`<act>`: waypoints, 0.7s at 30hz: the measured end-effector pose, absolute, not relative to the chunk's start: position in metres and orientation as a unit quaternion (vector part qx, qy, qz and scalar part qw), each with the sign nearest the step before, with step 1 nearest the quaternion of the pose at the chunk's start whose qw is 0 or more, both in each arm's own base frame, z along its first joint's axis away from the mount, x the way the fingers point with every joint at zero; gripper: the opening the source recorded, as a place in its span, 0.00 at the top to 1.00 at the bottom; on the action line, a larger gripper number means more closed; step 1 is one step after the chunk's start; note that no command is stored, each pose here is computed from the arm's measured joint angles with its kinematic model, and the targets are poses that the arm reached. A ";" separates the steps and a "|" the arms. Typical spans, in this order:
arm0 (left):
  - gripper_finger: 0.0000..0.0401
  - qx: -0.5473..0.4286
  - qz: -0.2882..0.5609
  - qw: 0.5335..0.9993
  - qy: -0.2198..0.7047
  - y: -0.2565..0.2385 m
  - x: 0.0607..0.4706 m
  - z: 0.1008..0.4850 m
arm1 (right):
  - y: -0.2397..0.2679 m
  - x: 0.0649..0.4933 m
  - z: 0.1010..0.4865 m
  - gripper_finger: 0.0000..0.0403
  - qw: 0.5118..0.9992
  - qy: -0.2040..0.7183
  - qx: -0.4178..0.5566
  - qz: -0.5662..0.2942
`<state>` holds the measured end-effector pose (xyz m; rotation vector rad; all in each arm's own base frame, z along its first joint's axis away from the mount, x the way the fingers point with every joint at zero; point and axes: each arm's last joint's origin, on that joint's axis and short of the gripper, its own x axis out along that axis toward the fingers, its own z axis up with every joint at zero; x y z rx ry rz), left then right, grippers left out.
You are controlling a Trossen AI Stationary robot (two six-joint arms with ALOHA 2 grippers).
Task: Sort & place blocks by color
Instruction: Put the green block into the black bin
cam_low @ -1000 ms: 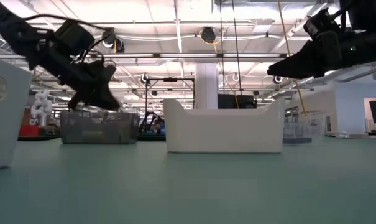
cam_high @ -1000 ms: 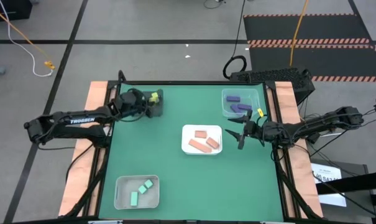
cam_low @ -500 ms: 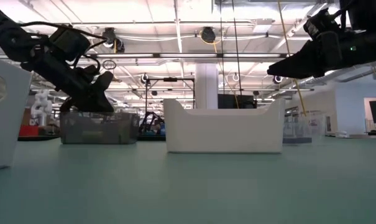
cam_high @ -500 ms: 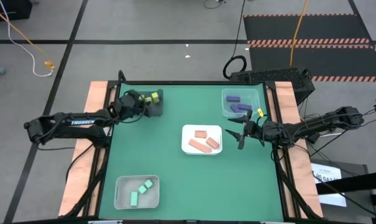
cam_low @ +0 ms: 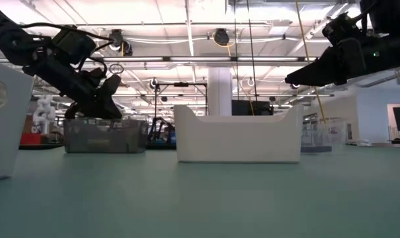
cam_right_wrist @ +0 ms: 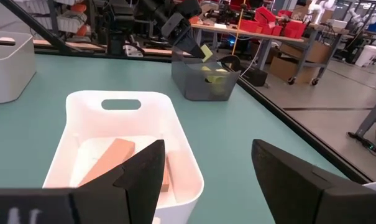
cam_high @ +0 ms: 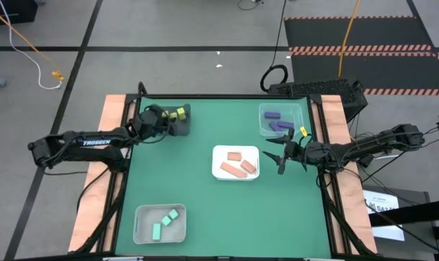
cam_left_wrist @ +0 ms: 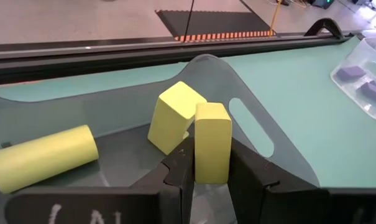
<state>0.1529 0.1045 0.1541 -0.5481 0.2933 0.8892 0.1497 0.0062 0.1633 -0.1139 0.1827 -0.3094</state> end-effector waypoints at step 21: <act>0.84 -0.239 0.423 0.866 0.116 0.106 0.155 0.160 | 0.006 0.150 0.163 0.42 0.982 0.091 -0.056 -0.154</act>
